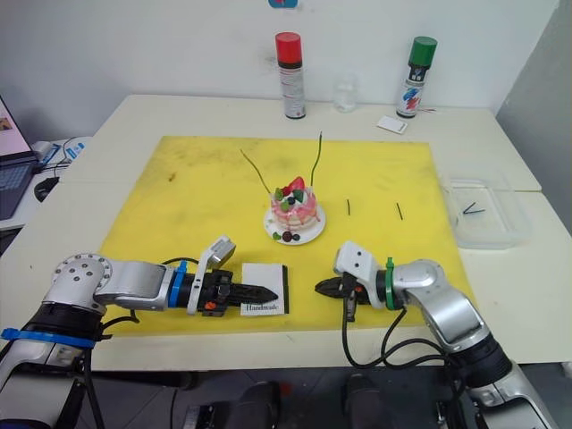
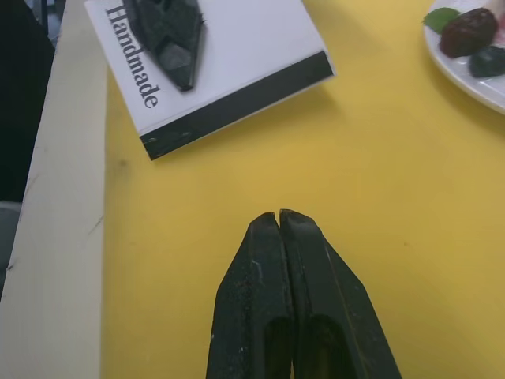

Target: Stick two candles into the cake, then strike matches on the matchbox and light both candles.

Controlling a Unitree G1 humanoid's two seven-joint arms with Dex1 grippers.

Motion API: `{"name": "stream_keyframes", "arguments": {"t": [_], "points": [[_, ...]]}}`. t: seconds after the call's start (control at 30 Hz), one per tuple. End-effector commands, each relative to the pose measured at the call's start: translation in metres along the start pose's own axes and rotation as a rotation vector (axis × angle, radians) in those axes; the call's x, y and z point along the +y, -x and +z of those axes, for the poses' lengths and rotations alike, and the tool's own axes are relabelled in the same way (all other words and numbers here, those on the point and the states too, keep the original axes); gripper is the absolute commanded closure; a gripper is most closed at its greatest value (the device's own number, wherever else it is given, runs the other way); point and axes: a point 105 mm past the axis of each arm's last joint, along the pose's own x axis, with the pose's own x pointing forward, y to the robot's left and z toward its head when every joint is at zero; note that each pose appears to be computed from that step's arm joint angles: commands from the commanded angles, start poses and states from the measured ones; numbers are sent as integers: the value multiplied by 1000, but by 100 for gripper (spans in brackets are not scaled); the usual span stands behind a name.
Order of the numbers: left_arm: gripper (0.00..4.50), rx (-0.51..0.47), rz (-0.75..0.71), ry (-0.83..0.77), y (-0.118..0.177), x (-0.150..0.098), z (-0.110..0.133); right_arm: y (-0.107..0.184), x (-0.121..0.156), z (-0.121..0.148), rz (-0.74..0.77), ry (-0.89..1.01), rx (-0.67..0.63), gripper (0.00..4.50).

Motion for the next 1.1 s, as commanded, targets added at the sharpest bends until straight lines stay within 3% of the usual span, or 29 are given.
{"name": "stream_keyframes", "arguments": {"t": [0.03,0.23,0.4,0.47,0.53,0.6,0.87,1.1], "points": [[449,-39,-80,-63,5,-19,5,9,-5,19,-32,47,-47,450],[449,-89,-254,-259,20,-65,5,22,-14,33,-111,32,-105,450],[449,-296,-212,-494,26,-91,5,37,-57,44,-467,-86,-268,450],[450,-405,-152,-595,23,-91,6,35,-57,38,-503,-104,-273,411],[450,-429,-90,-645,18,-84,0,32,-63,34,-596,-79,-269,360],[450,-444,-101,-633,14,-84,-6,29,-70,33,-682,-70,-282,296],[450,-522,-60,-635,-3,-79,-17,21,-107,25,-977,-43,-284,296],[450,-588,-63,-614,-6,-83,-13,2,-125,20,-1024,-97,-259,296]]}}
